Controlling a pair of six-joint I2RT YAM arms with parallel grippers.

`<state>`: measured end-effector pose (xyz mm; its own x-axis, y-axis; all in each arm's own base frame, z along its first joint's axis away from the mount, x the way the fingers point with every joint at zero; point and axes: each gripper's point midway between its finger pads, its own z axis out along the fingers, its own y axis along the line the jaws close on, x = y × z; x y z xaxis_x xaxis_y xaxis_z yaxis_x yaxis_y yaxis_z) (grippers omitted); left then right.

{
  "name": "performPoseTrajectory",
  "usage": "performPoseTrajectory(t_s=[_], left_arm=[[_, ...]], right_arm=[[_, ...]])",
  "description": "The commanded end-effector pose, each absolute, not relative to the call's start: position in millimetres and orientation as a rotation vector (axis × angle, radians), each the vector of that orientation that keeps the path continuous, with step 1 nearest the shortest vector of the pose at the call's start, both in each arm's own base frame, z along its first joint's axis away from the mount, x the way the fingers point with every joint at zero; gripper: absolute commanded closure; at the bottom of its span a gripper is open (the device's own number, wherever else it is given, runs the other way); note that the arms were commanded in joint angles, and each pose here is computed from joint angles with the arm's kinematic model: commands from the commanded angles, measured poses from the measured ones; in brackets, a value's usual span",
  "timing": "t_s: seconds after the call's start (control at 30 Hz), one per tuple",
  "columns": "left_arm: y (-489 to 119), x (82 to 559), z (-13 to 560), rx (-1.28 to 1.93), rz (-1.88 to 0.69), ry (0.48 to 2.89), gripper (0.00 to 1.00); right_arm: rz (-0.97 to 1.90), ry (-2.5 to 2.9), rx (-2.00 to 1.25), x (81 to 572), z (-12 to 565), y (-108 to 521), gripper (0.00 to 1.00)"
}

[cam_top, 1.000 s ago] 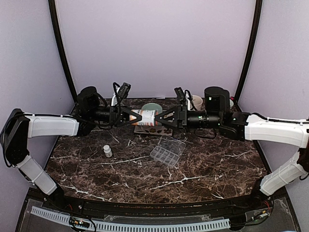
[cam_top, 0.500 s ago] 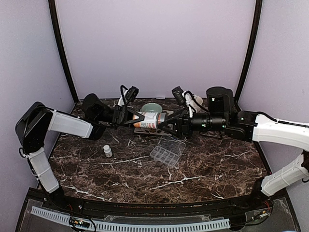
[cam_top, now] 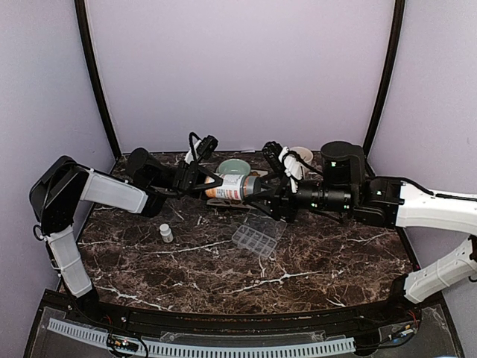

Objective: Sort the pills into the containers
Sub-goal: Unscrew the lid of the pill bottle.

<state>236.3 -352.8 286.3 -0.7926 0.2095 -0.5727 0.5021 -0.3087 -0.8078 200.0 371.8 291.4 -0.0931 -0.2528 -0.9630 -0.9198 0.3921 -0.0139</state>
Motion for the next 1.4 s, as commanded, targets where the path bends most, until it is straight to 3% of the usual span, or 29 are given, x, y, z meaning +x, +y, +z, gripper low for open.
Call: performPoseTrajectory(t_s=[0.0, 0.2, 0.43, 0.83, 0.97, 1.2, 1.37], left_arm=[[-336.3, 217.2, 326.9, 1.094, -2.110, 1.464, 0.85], [-335.0, 214.9, 328.1, 1.100, -2.105, 1.458, 0.85], [-334.3, 213.9, 329.7, 1.104, -2.095, 1.451, 0.86], [-334.2, 214.4, 330.0, 1.100, -2.088, 1.447, 0.86], [-334.7, 215.1, 330.6, 1.100, -2.079, 1.443, 0.86], [-336.6, 219.3, 331.6, 1.092, -2.046, 1.429, 0.86], [-337.8, 222.1, 332.7, 1.087, -2.024, 1.416, 0.86]], right_arm=[[0.669, 1.651, -1.043, 211.6, 277.7, 352.8, 0.64], [0.675, 1.644, -1.056, 210.6, 281.1, 355.8, 0.58], [0.704, 1.638, -1.050, 208.3, 288.2, 357.3, 0.43], [0.733, 1.630, -1.042, 205.9, 294.4, 358.5, 0.42], [0.785, 1.641, -1.014, 202.6, 299.7, 358.3, 0.36], [1.002, 1.737, -0.811, 200.1, 314.3, 350.9, 0.23], [1.181, 1.803, -0.574, 208.2, 326.9, 340.9, 0.20]])
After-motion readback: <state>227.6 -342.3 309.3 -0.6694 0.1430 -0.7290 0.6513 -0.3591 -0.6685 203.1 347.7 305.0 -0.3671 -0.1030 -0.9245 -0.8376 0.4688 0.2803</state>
